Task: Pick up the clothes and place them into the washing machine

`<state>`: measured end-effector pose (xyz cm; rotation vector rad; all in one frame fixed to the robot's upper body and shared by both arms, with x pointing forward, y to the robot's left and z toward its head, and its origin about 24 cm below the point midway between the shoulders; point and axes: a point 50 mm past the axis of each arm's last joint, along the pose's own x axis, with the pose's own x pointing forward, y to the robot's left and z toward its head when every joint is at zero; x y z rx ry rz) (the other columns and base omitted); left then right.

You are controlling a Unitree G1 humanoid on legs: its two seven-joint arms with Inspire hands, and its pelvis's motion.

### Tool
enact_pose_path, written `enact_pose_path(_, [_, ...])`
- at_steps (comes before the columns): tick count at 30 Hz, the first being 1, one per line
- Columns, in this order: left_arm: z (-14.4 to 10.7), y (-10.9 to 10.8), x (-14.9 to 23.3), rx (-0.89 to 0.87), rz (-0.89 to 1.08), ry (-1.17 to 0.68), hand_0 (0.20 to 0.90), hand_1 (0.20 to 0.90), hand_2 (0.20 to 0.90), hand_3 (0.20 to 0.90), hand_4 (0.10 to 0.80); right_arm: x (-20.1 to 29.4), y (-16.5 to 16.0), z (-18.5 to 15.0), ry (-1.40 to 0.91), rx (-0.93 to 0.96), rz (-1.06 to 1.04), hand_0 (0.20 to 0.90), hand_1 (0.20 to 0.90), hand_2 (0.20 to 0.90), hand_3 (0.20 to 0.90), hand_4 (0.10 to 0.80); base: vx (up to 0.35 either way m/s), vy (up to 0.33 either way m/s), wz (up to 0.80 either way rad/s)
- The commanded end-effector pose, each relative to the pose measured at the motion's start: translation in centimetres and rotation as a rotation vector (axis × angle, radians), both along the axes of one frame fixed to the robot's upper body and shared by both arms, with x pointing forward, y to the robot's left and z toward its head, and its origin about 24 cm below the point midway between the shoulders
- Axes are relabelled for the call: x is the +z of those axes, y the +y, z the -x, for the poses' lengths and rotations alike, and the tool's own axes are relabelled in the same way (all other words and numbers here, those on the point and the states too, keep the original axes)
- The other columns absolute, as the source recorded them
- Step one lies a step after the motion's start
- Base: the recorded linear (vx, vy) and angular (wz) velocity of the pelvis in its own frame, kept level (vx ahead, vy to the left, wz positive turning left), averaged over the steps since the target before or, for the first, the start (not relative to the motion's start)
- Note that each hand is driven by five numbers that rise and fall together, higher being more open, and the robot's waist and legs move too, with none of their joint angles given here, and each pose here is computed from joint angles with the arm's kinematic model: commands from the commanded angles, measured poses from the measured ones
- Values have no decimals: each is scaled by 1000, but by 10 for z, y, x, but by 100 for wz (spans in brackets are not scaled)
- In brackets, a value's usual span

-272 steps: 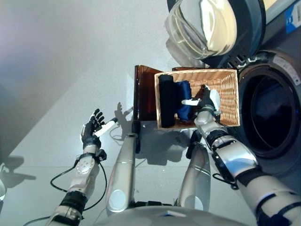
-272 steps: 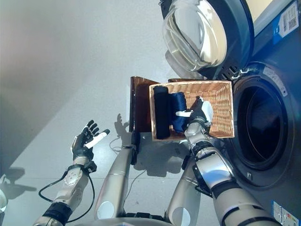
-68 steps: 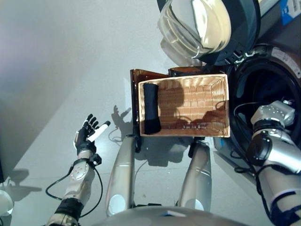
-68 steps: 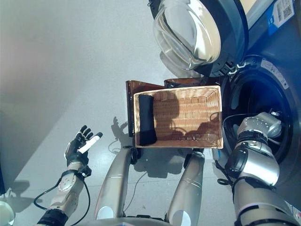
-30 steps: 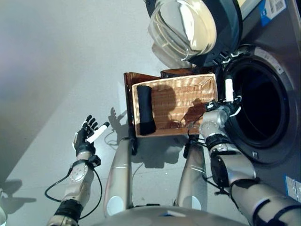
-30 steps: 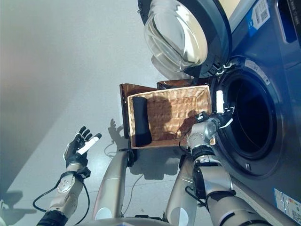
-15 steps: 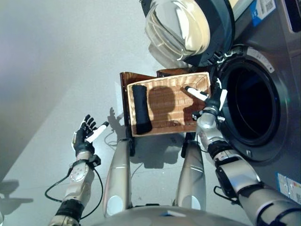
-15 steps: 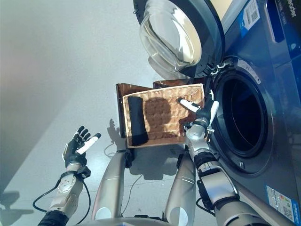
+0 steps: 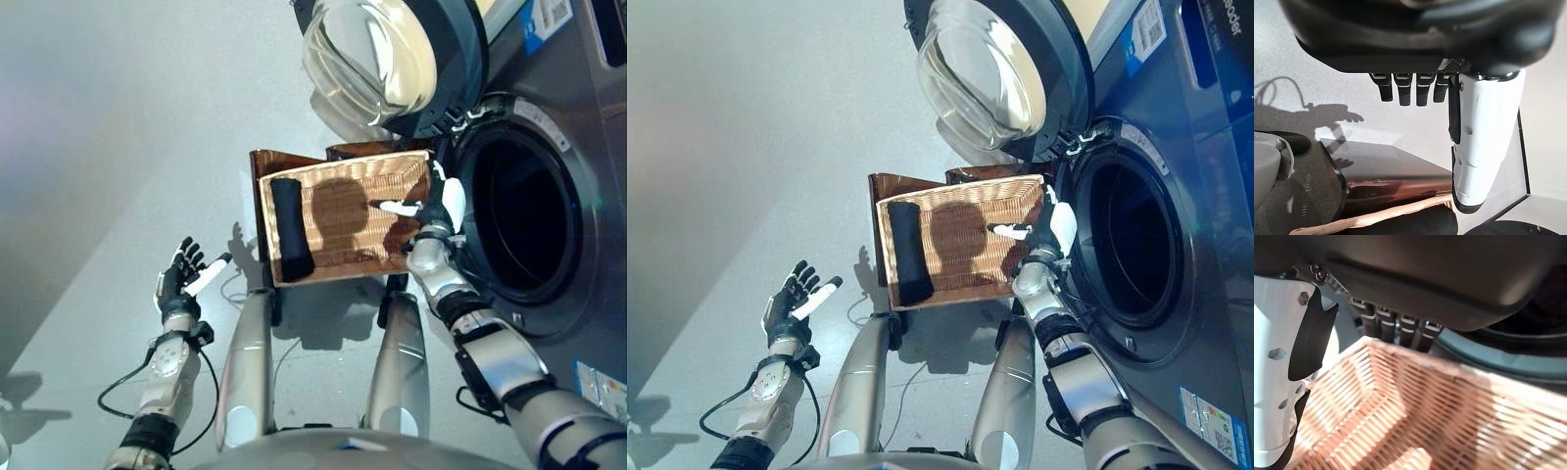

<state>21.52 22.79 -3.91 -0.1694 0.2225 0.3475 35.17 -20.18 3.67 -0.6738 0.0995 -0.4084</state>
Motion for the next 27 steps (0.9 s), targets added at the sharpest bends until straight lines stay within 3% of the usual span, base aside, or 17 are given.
enact_pose_path(1, [-8, 26, 35, 60, -113, -179, 900, 900, 900, 900, 800, 9, 103, -5, -31, 470, 215, 900, 900, 900, 900, 800, 0, 0, 0])
enact_pose_path(7, [-11, 24, 35, 50, -113, -184, 900, 900, 900, 900, 800, 7, 105, -6, -21, 509, 435, 900, 900, 900, 900, 800, 4, -3, 0])
enact_pose_path(18, [-15, 22, 37, 84, -123, -189, 900, 900, 900, 900, 800, -2, 90, -1, -19, 358, 320, 900, 900, 900, 900, 800, 9, 2, 4])
enact_pose_path(27, [-10, 28, 38, 110, -132, -187, 900, 900, 900, 900, 800, 17, 48, -8, -108, 151, 215, 900, 900, 900, 900, 800, 0, 0, 0])
